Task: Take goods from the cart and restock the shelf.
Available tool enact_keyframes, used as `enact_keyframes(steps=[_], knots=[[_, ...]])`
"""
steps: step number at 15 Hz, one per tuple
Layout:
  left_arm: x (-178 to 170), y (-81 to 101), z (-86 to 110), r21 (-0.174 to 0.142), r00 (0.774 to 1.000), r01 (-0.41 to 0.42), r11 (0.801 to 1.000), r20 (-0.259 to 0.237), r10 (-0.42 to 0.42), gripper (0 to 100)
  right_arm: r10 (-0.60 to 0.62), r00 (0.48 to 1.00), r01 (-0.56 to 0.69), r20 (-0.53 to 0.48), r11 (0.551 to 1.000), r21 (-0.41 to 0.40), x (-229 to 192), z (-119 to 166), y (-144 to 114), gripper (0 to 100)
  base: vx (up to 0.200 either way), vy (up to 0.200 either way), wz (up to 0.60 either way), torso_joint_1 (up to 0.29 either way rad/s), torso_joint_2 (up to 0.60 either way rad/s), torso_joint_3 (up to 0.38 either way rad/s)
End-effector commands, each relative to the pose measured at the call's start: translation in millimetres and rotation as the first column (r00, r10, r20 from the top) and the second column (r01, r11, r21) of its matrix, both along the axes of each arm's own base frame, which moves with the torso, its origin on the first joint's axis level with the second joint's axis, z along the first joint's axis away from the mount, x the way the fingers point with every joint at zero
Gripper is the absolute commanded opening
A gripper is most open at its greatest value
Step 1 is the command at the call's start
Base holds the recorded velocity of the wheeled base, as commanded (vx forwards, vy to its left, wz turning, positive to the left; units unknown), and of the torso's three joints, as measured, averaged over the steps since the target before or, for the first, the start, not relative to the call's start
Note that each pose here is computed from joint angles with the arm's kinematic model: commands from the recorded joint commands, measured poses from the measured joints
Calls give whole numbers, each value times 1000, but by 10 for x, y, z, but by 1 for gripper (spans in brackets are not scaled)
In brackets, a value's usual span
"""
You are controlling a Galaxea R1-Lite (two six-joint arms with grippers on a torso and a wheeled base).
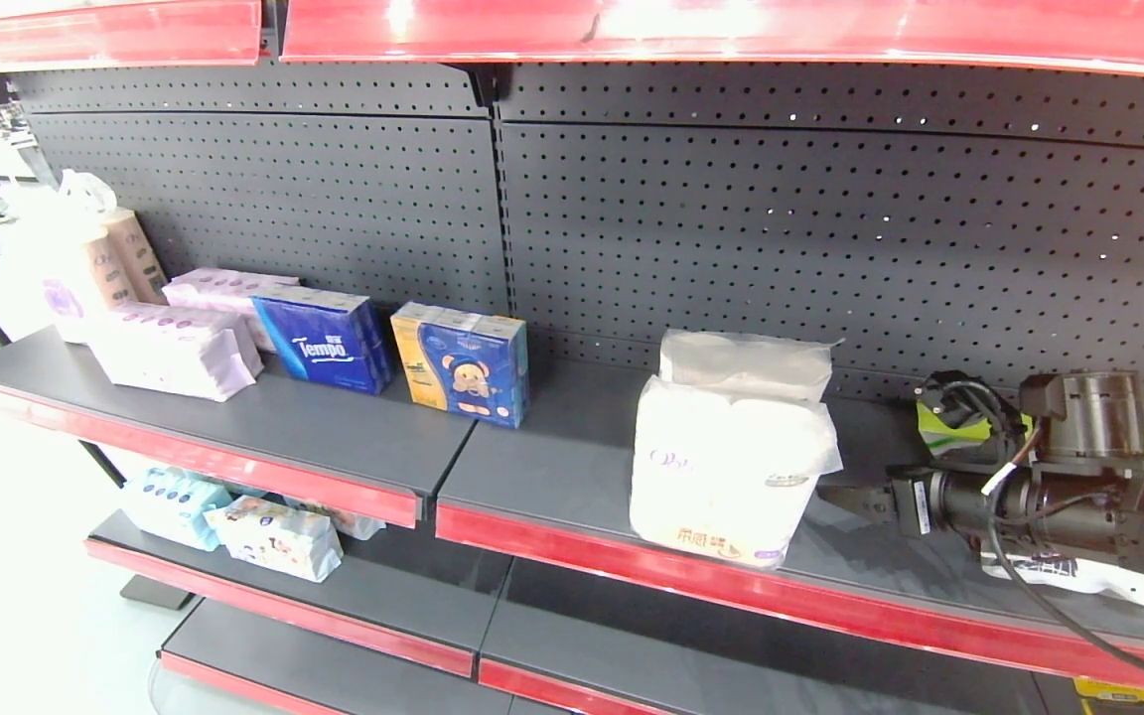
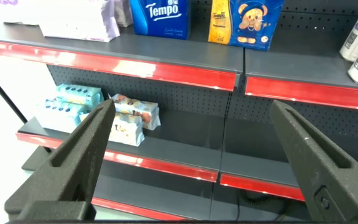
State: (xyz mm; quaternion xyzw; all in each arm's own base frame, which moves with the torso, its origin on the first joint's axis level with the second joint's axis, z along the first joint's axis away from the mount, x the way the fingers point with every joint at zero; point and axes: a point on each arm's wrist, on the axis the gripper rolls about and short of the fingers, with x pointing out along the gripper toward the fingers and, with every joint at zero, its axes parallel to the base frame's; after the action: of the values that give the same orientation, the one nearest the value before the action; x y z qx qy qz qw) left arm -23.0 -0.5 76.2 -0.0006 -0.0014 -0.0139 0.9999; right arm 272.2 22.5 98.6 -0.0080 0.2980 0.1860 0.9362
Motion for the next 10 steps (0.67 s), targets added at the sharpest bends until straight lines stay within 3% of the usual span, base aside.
enact_keyframes(steps=[1, 10], knots=[[1, 0, -3, 0, 1000, 0, 1000, -1, 0, 100, 4, 1000, -4, -4, 1000, 3, 12, -9, 35, 100, 0, 0, 0, 0, 0, 0], [0, 0, 1, 0, 1000, 1, 1000, 0, -1, 100, 18, 1000, -18, 0, 1000, 7, 10, 6, 85, 100, 0, 0, 0, 0, 0, 0]])
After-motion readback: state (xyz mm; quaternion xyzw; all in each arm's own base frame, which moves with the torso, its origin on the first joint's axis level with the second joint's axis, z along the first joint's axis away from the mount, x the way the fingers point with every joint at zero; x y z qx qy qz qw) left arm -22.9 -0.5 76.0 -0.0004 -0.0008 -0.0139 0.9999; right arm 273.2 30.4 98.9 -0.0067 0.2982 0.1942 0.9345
